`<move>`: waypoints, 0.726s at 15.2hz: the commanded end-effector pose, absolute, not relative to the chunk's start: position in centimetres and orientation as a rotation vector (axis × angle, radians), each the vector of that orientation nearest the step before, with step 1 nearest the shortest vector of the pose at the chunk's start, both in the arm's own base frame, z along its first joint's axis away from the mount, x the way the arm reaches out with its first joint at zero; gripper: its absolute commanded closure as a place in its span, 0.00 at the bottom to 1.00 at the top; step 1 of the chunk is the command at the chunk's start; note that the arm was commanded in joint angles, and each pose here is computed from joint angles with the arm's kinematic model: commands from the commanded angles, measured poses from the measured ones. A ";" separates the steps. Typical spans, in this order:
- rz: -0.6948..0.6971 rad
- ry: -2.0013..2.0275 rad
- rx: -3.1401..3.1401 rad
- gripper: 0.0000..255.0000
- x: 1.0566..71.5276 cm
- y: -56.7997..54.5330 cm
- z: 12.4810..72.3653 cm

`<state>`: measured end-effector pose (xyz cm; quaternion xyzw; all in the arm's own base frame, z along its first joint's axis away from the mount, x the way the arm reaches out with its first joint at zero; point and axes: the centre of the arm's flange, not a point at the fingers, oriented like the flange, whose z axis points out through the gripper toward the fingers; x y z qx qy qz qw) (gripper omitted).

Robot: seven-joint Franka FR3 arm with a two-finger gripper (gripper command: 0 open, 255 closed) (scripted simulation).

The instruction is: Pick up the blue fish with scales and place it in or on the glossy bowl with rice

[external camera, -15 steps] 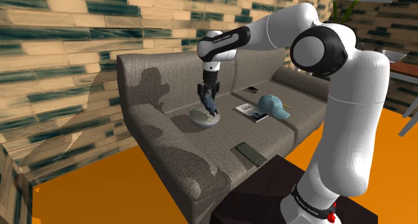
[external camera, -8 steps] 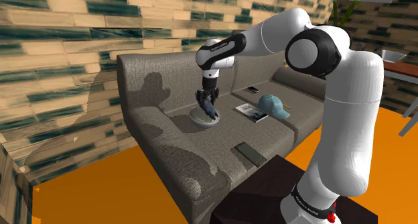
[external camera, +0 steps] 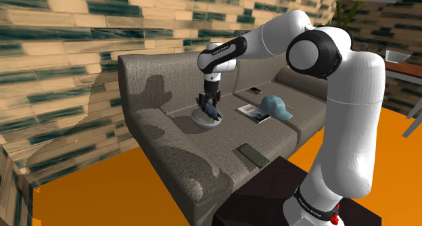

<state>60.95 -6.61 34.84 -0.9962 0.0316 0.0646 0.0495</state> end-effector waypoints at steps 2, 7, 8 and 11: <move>0.196 0.096 -3.035 0.00 61.0 -6.6 34.9; 0.196 0.096 -3.035 0.00 61.0 -6.6 34.9; 0.196 0.096 -3.035 0.00 61.1 -6.7 36.2; 0.196 0.096 -3.035 0.00 61.6 -7.1 39.8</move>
